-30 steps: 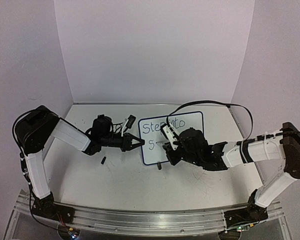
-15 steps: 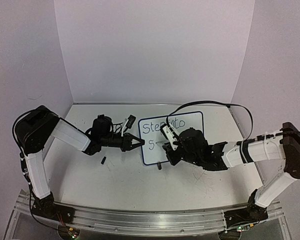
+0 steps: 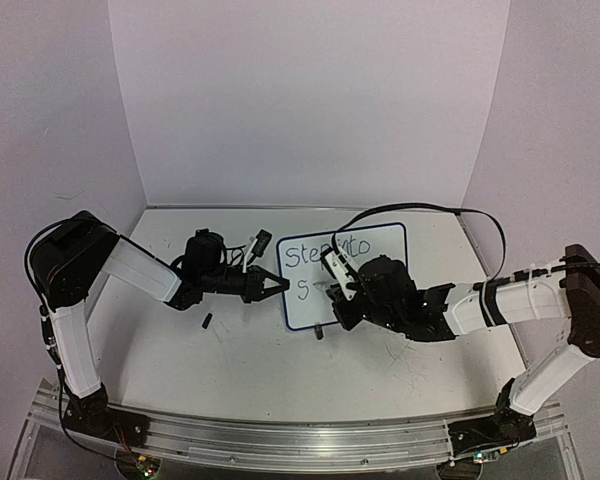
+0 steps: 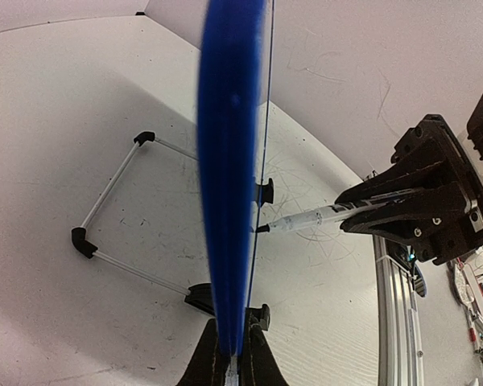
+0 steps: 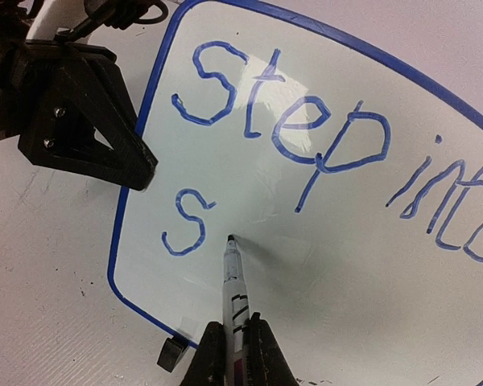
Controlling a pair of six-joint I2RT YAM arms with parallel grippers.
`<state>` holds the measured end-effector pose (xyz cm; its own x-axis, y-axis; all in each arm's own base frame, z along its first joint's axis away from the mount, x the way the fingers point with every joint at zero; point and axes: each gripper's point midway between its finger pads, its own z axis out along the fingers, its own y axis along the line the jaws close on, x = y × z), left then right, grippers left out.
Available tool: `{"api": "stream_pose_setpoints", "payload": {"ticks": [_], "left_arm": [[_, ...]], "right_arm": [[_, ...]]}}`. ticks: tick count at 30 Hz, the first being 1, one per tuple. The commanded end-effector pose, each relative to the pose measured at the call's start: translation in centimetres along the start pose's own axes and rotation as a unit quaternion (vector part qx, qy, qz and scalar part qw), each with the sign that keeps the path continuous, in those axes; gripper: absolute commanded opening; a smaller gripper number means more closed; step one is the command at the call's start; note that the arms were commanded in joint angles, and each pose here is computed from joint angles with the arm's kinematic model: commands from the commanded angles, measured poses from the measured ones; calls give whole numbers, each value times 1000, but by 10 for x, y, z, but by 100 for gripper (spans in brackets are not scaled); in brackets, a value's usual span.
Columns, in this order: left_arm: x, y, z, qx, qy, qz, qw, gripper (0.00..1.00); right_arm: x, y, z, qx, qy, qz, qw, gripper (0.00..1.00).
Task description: Write a sentence on the whiteboard
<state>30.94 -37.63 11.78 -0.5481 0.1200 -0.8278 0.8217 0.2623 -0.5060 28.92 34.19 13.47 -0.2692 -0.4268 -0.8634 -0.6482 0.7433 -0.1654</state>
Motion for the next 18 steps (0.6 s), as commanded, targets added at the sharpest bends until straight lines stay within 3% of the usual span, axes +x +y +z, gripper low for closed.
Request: {"api": "stream_pose_setpoints", "payload": {"ticks": [1, 8, 18], "left_arm": [[6, 22, -2, -50, 12, -8, 999, 0], [8, 22, -1, -49, 14, -9, 999, 0], [6, 21, -1, -47, 14, -7, 999, 0]], "right_arm": [[-29, -3, -7, 1, -41, 11, 999, 0], [-26, 7, -6, -29, -39, 9, 999, 0], [-22, -5, 0, 12, -27, 22, 999, 0]]}}
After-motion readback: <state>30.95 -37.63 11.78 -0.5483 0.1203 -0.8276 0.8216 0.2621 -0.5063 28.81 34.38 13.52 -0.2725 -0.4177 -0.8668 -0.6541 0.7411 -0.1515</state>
